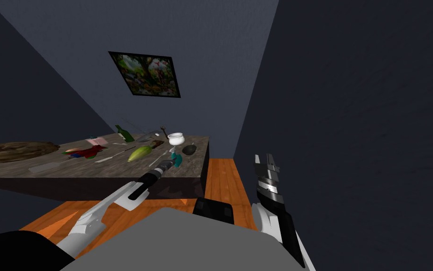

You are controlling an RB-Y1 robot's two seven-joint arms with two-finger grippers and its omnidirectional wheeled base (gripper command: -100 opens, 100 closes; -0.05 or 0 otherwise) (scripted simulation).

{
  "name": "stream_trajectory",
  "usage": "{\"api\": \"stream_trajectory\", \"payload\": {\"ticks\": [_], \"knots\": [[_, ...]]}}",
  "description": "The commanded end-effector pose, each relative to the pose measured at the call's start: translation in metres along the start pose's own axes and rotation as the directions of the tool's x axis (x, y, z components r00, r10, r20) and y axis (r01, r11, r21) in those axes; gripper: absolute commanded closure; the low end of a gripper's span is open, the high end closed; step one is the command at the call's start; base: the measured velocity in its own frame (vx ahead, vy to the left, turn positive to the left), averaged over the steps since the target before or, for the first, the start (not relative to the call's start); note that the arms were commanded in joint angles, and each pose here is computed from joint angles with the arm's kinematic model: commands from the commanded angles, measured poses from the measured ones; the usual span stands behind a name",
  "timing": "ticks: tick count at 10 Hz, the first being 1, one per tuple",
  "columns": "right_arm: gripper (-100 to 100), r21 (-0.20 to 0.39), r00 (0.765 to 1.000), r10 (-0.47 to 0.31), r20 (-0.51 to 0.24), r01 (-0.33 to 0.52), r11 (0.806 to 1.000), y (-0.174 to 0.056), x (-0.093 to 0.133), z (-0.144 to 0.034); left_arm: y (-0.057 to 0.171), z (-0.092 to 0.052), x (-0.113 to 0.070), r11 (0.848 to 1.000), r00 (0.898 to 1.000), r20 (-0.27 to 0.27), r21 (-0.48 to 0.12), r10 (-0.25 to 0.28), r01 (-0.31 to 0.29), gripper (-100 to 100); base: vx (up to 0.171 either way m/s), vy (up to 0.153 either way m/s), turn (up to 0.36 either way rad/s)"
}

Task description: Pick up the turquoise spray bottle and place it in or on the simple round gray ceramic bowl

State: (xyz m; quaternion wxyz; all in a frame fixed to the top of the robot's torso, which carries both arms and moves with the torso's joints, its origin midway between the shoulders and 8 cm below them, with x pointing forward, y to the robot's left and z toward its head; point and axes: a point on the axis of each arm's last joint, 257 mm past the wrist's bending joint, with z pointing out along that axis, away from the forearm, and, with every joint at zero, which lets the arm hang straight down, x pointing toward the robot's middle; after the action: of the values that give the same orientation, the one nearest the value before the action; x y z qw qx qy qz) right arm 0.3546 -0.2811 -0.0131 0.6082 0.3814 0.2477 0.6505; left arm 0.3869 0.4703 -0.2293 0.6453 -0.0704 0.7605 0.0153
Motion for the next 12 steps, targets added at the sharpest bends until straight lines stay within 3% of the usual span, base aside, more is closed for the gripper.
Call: {"api": "stream_trajectory", "payload": {"ticks": [1,2,3,4,8,12], "knots": [[0,0.0,1.0,0.0,0.0,0.0,1.0,0.0,0.0,0.0,-0.012,-0.001,0.001,1.0,1.0,0.0,-0.004,0.001,-0.001,100,-0.072,0.074,-0.002],[0,0.0,1.0,0.0,0.0,0.0,1.0,0.0,0.0,0.0,-0.008,0.0,0.001,1.0,1.0,0.001,-0.001,-0.001,0.001,100,-0.034,0.032,-0.013],[0,0.0,1.0,0.0,0.0,0.0,1.0,0.0,0.0,0.0,-0.009,0.0,0.001,1.0,1.0,0.001,-0.002,0.001,-0.001,0,-0.005,0.005,0.002],[0,0.0,1.0,0.0,0.0,0.0,1.0,0.0,0.0,0.0,0.014,-0.006,-0.006,0.999,1.0,-0.012,-0.045,0.021,-0.021,100,-0.104,-0.084,-0.164],[0,0.0,1.0,0.001,0.0,-0.001,1.0,0.0,0.0,0.0,0.059,-0.017,-0.026,0.989,0.998,-0.031,-0.133,0.059,-0.063,100,-0.164,-0.148,-0.127],[0,0.0,1.0,0.0,0.0,0.0,1.0,0.0,0.0,0.0,0.093,-0.027,-0.051,0.974,0.995,-0.038,-0.203,0.093,-0.098,100,-0.099,-0.085,-0.108]]}}
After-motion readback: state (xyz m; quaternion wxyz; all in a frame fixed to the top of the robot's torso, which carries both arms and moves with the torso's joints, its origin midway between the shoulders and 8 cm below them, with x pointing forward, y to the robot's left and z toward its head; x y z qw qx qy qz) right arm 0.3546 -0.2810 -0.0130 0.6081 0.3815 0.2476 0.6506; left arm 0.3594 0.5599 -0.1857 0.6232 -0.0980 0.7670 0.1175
